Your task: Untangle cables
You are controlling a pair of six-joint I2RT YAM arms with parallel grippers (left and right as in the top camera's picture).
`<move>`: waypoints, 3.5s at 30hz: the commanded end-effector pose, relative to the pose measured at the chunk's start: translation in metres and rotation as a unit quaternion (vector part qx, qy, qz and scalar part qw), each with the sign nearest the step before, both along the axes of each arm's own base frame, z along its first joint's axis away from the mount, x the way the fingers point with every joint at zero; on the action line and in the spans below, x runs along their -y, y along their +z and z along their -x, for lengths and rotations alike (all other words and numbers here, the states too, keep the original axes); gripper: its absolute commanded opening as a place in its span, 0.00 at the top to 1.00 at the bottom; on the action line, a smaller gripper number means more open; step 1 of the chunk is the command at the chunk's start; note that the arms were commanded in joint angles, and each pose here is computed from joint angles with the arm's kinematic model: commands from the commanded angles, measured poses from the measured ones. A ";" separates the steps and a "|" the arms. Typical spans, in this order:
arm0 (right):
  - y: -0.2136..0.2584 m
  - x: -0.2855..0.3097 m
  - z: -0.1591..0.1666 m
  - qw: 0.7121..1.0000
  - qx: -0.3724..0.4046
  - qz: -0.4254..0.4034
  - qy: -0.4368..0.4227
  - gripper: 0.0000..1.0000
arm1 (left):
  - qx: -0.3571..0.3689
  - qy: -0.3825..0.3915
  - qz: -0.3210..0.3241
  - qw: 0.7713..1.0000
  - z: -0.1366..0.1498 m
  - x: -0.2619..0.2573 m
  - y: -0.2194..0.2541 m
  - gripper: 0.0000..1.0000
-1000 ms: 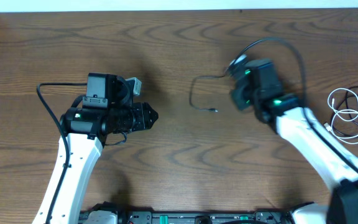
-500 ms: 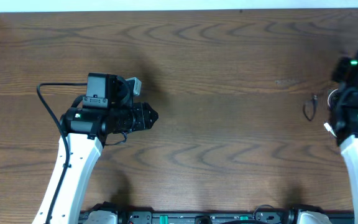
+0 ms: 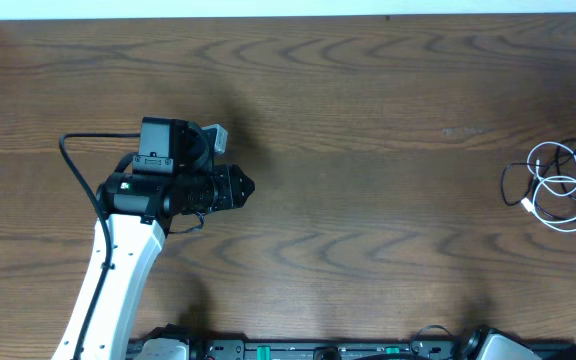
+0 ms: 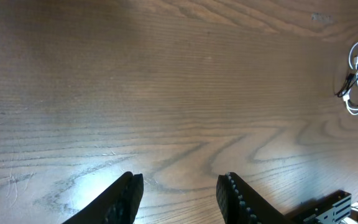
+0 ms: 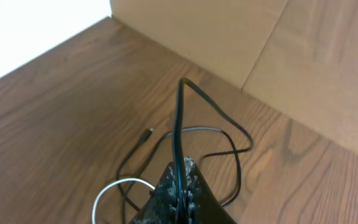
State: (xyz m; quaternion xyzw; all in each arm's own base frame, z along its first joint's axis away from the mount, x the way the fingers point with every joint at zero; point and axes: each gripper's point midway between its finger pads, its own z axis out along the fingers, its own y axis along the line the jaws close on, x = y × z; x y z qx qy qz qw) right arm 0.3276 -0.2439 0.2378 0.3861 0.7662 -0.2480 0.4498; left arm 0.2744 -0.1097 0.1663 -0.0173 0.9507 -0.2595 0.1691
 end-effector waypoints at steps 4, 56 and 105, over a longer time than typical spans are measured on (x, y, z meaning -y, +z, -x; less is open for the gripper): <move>-0.014 -0.004 -0.016 0.996 0.024 -0.061 0.055 0.56 | 0.001 0.000 -0.006 1.000 -0.002 -0.002 0.000 0.56; -0.171 -0.282 0.058 0.783 -0.370 -0.289 0.408 0.01 | -0.149 0.024 -0.221 0.963 0.042 -0.048 -0.068 0.04; -0.044 -0.279 0.097 0.859 -0.036 -0.131 0.494 0.01 | 0.290 0.124 -0.149 0.937 0.076 -0.071 0.068 0.03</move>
